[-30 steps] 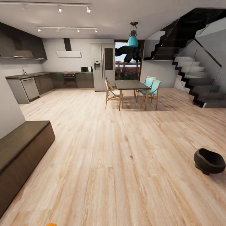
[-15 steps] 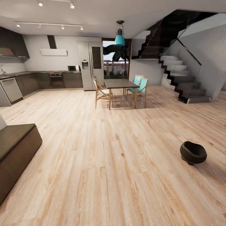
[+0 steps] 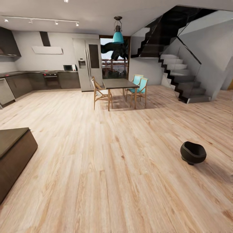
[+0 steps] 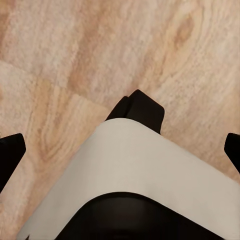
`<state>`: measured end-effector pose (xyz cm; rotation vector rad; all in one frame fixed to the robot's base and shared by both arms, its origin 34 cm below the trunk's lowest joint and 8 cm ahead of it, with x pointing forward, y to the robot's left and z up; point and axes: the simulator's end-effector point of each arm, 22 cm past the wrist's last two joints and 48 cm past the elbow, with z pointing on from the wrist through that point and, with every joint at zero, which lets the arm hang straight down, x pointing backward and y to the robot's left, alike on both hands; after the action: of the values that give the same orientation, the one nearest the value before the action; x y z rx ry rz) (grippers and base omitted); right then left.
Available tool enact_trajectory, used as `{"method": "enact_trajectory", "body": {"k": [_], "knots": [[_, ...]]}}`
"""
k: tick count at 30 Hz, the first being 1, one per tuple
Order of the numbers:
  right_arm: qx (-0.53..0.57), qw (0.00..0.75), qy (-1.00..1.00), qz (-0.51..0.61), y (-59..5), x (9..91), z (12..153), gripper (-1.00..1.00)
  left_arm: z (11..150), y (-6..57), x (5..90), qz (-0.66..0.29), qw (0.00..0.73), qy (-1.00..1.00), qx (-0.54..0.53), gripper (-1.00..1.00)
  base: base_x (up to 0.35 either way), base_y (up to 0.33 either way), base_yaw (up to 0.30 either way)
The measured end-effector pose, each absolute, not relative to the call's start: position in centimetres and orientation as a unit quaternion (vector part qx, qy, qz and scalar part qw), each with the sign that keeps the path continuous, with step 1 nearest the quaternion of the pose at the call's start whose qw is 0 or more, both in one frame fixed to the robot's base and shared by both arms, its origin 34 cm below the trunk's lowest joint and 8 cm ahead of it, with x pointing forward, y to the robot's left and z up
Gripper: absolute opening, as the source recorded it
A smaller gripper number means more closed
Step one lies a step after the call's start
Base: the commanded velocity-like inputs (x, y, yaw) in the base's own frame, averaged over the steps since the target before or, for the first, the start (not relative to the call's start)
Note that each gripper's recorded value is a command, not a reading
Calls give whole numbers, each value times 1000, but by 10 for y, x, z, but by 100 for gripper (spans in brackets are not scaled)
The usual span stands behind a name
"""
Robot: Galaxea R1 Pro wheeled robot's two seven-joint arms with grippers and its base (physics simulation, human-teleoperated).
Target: Place each of the two pumpkins and all three candles from the living room inside a cabinet in the living room (use any cabinet), then make sure every cabinet is closed, and position the cauldron so it is next to a table in the living room.
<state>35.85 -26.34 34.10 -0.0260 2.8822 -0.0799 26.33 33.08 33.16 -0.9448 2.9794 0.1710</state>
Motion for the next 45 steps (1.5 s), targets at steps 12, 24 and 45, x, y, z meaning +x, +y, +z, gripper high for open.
{"method": "enact_trajectory", "body": {"k": [12, 24, 45], "knots": [[-9, 120, 992, -27, -263, 352, 337, 100, 329, 331, 256, 58, -3, 952, -301, 100, 0, 0, -109], [-9, 110, 993, -27, -263, 345, 333, 100, 327, 331, 249, 60, -12, 952, -301, 100, 0, 0, -109], [-10, 94, 995, -26, -263, 332, 326, 100, 323, 331, 237, 65, -27, 951, -300, 100, 0, 0, -114]]}}
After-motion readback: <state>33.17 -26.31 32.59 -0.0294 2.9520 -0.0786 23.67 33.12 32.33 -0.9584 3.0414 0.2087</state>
